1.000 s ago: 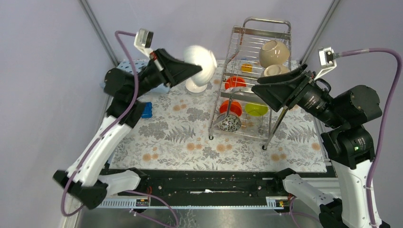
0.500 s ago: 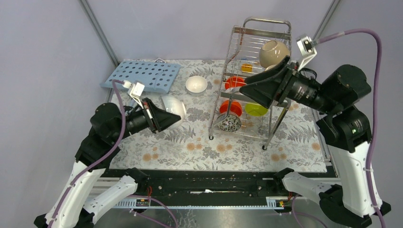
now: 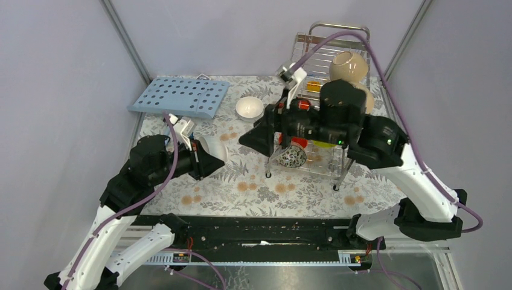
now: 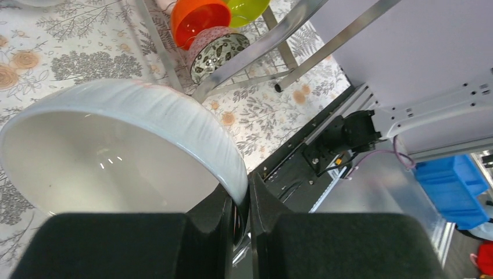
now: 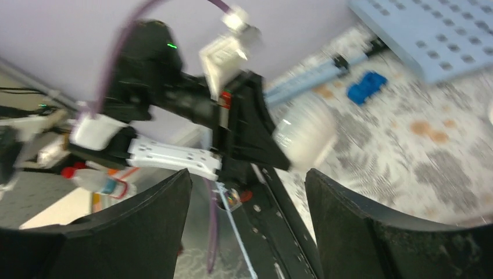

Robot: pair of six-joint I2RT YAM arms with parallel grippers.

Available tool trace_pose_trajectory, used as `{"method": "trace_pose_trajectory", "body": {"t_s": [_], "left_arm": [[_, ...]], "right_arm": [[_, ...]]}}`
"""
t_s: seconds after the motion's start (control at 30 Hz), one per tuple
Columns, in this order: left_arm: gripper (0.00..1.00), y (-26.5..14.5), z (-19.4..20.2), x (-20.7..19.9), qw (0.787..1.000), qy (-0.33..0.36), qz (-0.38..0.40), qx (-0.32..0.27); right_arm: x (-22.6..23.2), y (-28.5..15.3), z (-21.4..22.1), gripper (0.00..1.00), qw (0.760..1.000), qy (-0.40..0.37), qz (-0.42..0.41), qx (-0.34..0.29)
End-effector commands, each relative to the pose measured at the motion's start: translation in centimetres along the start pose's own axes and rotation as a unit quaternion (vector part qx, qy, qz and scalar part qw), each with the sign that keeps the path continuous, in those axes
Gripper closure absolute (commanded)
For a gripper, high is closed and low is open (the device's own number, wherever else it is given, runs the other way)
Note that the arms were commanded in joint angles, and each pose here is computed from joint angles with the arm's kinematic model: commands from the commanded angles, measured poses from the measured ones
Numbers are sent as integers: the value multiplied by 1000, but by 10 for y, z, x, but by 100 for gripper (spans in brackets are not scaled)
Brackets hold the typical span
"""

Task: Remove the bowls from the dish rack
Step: Place the bowl with the bowl.

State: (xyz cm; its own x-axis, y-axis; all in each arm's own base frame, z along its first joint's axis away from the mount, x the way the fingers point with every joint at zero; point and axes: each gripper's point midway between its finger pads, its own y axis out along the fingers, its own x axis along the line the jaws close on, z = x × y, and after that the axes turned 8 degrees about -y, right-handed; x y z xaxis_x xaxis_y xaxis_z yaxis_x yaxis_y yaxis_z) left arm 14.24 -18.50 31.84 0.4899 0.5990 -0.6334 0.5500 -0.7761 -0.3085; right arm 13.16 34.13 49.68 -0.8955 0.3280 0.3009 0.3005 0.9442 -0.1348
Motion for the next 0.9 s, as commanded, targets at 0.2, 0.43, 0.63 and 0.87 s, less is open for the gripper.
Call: {"method": "trace_pose_trajectory", "body": {"t_s": [0.2,0.43,0.63,0.87], "left_arm": [[100,5,14,7,997,76,13,4],[100,13,35,25,995,88,-12,35],[100,28,39,26,994,93,-22,53],[100,56,79,7,985,130,-49,98]], "right_arm": [[-42,-18,79,23,988,-1,150,33],[-46,-33,151,23,972,-31,205,113],[-61,-44,208,23,967,4,218,134],[-76,-52,260,23,959,43,236,149]]}}
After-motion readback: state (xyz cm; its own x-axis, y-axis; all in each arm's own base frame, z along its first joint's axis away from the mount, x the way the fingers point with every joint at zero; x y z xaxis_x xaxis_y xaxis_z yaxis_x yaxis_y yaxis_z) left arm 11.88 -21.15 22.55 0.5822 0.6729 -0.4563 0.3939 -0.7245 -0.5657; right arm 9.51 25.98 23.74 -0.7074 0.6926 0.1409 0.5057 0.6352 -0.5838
